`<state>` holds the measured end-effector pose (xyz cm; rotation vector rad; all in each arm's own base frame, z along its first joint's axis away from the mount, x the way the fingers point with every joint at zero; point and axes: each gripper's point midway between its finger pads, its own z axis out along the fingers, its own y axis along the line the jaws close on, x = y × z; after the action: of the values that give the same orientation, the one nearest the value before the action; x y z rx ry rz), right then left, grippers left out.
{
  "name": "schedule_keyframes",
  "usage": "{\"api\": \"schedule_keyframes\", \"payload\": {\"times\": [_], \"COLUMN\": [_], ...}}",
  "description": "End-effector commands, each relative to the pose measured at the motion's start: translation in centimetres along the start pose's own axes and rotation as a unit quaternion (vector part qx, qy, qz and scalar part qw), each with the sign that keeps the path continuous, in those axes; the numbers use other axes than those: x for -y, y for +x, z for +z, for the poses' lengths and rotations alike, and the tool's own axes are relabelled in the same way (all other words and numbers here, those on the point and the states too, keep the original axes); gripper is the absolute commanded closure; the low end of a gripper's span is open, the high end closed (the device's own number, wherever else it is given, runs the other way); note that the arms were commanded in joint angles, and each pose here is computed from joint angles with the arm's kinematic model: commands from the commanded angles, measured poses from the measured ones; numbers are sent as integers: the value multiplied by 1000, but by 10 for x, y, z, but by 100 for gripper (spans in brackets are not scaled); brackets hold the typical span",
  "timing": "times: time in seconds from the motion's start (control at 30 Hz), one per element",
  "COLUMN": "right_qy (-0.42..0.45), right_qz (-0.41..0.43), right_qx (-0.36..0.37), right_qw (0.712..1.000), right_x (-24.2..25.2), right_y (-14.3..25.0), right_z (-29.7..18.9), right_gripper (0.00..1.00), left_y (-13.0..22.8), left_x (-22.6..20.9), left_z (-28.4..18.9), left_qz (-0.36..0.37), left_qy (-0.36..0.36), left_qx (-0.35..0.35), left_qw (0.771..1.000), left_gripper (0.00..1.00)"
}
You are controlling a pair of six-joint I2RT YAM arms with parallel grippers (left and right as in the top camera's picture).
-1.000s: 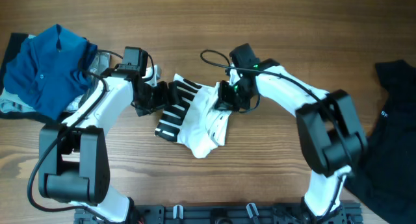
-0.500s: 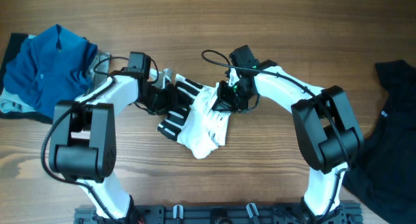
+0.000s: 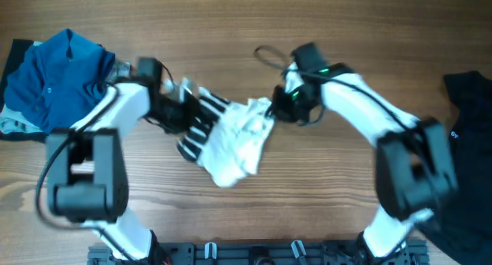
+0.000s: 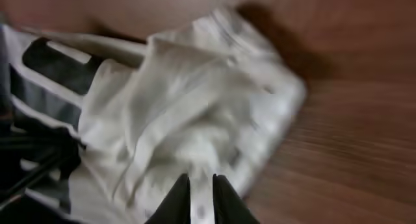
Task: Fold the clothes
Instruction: 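Carry the folded bundle left with the left gripper onto the clothes stack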
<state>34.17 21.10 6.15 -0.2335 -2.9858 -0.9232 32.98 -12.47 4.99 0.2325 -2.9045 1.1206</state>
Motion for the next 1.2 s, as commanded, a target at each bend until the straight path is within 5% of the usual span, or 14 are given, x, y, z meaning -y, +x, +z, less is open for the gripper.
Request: {"api": "schedule_keyframes", "payload": {"times": [0.0,0.2,0.37,0.6,0.63,0.67,0.73,0.97,1.17], "right_qy": [-21,-23,-18,-7,-5,-4,-1,3,27], "right_qz": [-46,-55,-38,-32,-30,-29,-29,-55,-95], "right_qx": [111,162,150,133,130,127,124,125,165], "right_qw": [993,985,988,991,991,991,992,991,981], "right_x": [-26,-36,-32,-26,-24,-24,-22,-22,-22], "right_y": [-23,-24,-19,-11,-9,-8,-6,-7,-13], "right_z": [-75,-109,-107,-105,-104,-104,-104,-104,-120], "right_gripper": [84,83,83,84,84,84,84,82,79], "left_y": [-55,-106,-122,-124,-123,-123,-120,-91,-59], "left_x": [53,29,-41,-157,-170,-180,-193,-199,-107], "left_z": [-102,-204,-257,-341,-350,-355,-360,-375,-401], "left_qz": [100,88,26,-61,-68,-73,-85,-135,-74], "left_qy": [39,20,-28,-115,-121,-124,-126,-124,-106], "left_qx": [165,337,409,516,527,534,538,535,535], "left_qw": [980,937,912,847,839,833,829,825,835], "left_gripper": [96,96,96,96,93,68,0,0,0]}}
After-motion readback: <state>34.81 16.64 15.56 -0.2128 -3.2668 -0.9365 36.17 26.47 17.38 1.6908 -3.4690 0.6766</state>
